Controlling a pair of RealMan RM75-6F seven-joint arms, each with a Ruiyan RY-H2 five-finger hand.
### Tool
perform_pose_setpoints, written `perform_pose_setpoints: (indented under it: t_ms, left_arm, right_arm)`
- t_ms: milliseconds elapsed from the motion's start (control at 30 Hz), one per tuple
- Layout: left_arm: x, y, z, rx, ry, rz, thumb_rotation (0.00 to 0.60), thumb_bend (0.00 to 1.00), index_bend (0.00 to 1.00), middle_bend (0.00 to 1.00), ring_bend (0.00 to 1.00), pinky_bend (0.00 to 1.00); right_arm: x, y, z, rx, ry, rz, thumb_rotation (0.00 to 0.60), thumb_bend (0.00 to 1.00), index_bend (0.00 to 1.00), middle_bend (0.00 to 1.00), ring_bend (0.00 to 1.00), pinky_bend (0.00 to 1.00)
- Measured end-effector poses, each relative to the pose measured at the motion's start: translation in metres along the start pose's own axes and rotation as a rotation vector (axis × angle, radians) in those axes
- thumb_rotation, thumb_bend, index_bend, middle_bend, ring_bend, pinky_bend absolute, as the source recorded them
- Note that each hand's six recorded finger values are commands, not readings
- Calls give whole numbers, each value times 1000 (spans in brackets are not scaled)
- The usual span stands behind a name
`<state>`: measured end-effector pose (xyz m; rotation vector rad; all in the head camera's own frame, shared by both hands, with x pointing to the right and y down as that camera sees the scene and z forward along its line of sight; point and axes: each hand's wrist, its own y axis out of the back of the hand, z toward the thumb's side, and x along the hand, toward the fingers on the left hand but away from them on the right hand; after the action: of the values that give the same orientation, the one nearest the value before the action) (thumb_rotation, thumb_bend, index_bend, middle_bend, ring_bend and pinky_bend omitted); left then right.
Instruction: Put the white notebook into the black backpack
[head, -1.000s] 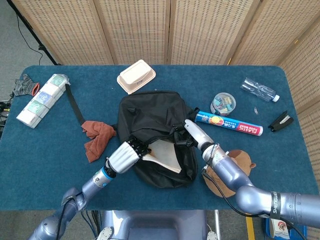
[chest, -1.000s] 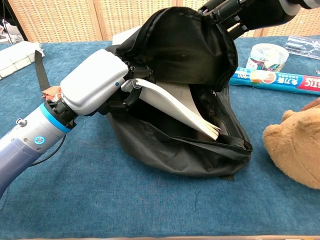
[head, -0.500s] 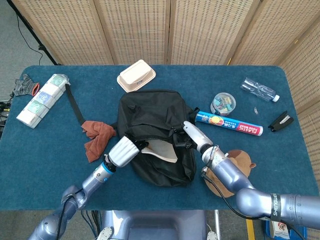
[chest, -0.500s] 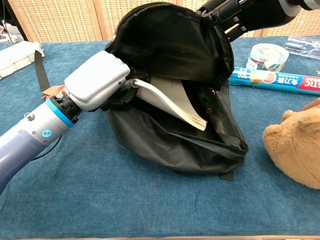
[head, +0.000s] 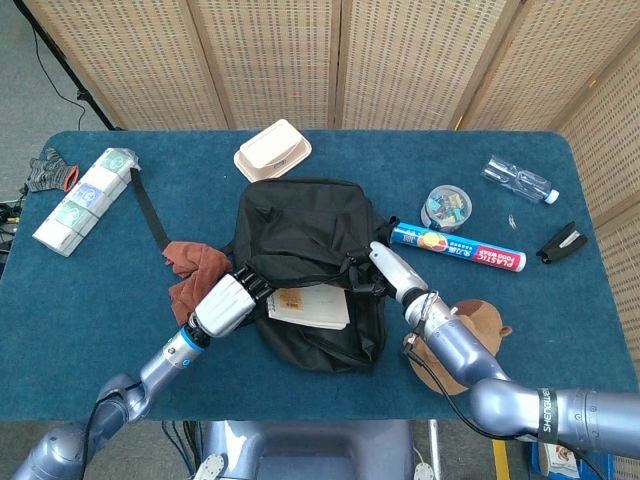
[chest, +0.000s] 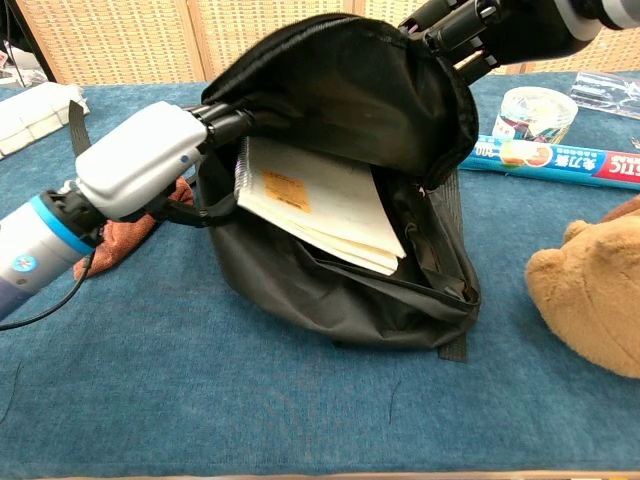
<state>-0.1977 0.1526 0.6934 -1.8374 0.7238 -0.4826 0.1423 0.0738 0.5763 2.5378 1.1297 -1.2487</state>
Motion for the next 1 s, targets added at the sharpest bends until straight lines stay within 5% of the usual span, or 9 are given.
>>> perform_pose_setpoints:
  t_ms: [367, 600, 667, 733, 833, 1000]
  left_arm:
    - [-41, 58, 0, -227, -48, 1, 600, 301, 79, 0, 0, 219]
    - [-67, 113, -25, -221, 17, 59, 600, 305, 79, 0, 0, 218]
    - [-73, 122, -35, -209, 49, 79, 600, 305, 79, 0, 0, 217]
    - [-77, 127, -41, -204, 73, 89, 600, 307, 79, 0, 0, 215]
    - [-83, 131, -51, -195, 105, 96, 600, 307, 79, 0, 0, 213]
    - [-97, 139, -69, -189, 171, 122, 600, 308, 79, 0, 0, 203]
  right_arm:
    - [-3, 6, -17, 8, -34, -37, 600, 733, 587, 486, 350, 476]
    - [6, -10, -18, -7, -8, 0, 600, 770, 545, 445, 320, 442]
    - [9, -19, -17, -20, 8, 20, 600, 649, 453, 343, 219, 362]
    - [12, -24, -17, -26, 18, 38, 600, 324, 252, 116, 46, 180]
    - [17, -37, -18, -28, 34, 89, 600, 56, 46, 0, 0, 12]
    - [30, -61, -22, 13, 78, 199, 600, 0, 0, 0, 0, 0]
